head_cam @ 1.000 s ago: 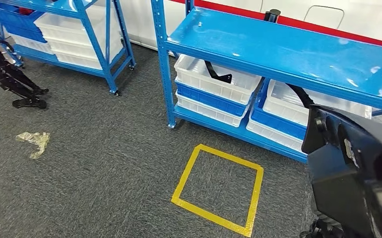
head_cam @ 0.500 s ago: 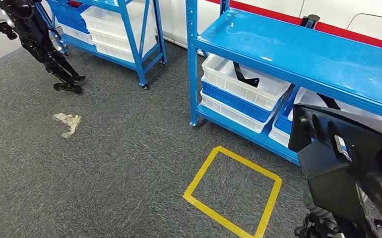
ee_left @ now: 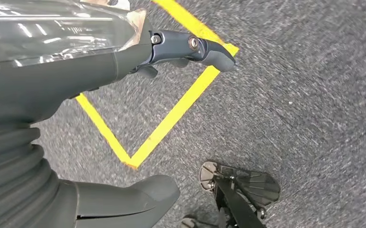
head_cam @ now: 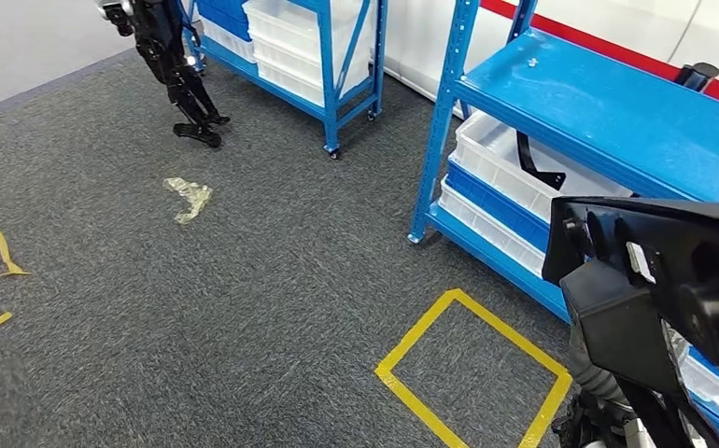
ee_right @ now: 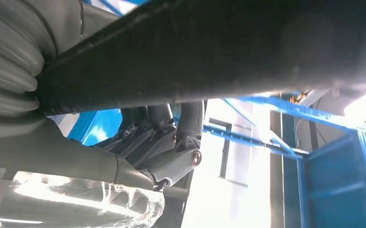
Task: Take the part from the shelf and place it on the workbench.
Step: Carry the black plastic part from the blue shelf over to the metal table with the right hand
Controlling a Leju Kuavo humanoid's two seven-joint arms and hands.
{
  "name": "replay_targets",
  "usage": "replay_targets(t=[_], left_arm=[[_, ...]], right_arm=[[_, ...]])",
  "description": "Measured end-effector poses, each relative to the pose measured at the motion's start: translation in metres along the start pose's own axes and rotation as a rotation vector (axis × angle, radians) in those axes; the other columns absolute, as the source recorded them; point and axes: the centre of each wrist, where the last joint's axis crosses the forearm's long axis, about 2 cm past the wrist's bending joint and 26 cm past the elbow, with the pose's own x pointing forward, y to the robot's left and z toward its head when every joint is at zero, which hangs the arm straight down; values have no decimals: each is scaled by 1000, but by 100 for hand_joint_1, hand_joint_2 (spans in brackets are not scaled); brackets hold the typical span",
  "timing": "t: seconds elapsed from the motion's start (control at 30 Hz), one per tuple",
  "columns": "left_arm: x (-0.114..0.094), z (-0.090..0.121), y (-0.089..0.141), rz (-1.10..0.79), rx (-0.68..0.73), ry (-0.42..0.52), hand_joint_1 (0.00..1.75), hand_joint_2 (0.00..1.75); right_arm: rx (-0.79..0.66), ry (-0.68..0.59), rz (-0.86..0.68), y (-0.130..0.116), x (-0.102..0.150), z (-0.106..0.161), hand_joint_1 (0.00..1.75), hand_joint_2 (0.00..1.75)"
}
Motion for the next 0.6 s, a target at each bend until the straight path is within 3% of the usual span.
replay_targets(t=[0.6], left_arm=[[4,-2,2,-1,5,-5,0,175]], right_arm=[[11,-20,-6,8,-7,-6,175,175]])
